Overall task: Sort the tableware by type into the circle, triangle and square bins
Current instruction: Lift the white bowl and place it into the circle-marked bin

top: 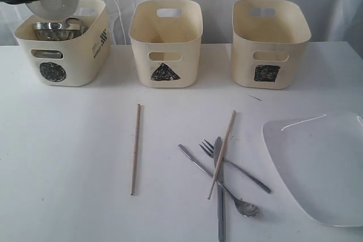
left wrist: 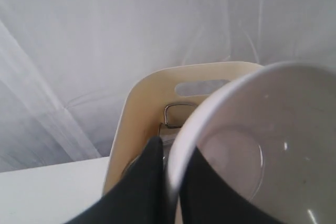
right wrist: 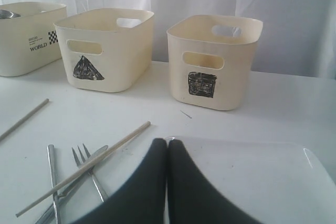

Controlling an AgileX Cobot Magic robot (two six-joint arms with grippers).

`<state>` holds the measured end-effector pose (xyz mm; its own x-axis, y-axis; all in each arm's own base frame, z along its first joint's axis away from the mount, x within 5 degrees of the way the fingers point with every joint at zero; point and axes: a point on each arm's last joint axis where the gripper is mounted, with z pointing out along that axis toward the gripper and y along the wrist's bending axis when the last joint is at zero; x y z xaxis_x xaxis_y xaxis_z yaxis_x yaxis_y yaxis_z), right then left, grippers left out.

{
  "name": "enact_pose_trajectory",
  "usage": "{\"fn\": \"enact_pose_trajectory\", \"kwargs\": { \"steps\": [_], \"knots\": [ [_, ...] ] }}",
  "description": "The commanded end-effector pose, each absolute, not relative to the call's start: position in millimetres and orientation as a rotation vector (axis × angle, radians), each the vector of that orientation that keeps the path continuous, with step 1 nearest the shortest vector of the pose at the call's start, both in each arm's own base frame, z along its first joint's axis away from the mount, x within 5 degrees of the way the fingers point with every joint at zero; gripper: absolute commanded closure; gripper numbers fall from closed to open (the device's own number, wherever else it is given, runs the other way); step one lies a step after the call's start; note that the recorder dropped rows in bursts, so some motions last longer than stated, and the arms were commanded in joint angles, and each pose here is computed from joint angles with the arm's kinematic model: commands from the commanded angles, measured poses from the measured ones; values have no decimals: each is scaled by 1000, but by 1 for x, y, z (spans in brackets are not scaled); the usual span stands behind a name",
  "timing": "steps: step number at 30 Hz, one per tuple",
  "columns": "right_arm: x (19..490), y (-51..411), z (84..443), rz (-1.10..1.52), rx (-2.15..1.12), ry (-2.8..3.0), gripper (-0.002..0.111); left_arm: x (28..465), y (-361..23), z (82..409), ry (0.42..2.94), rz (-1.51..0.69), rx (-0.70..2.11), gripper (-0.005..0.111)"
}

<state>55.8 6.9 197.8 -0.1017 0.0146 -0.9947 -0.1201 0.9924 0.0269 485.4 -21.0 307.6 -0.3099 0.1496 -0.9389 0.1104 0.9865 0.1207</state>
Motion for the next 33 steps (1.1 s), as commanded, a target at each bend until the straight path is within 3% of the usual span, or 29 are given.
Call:
{"fn": "enact_pose_trajectory", "kwargs": {
  "steps": [1,9,15,18,27,29,33],
  "knots": [
    [56,7,197,113,-76,1661,108,510,-19,286,1898,39,177,107],
    [56,7,197,113,-76,1661,108,527,-21,258,1976,21,195,103],
    [56,7,197,128,-59,1662,108,521,-24,256,2067,-33,180,65],
    [56,7,197,128,-59,1662,108,515,-24,267,2091,-56,175,57],
    [56,7,197,128,-59,1662,108,482,-26,336,2042,-76,200,63],
    [56,7,197,128,-59,1662,108,470,-27,348,2077,-91,220,69],
    [56,7,197,128,-59,1662,108,439,-27,369,2104,-97,248,94]
  ]
}}
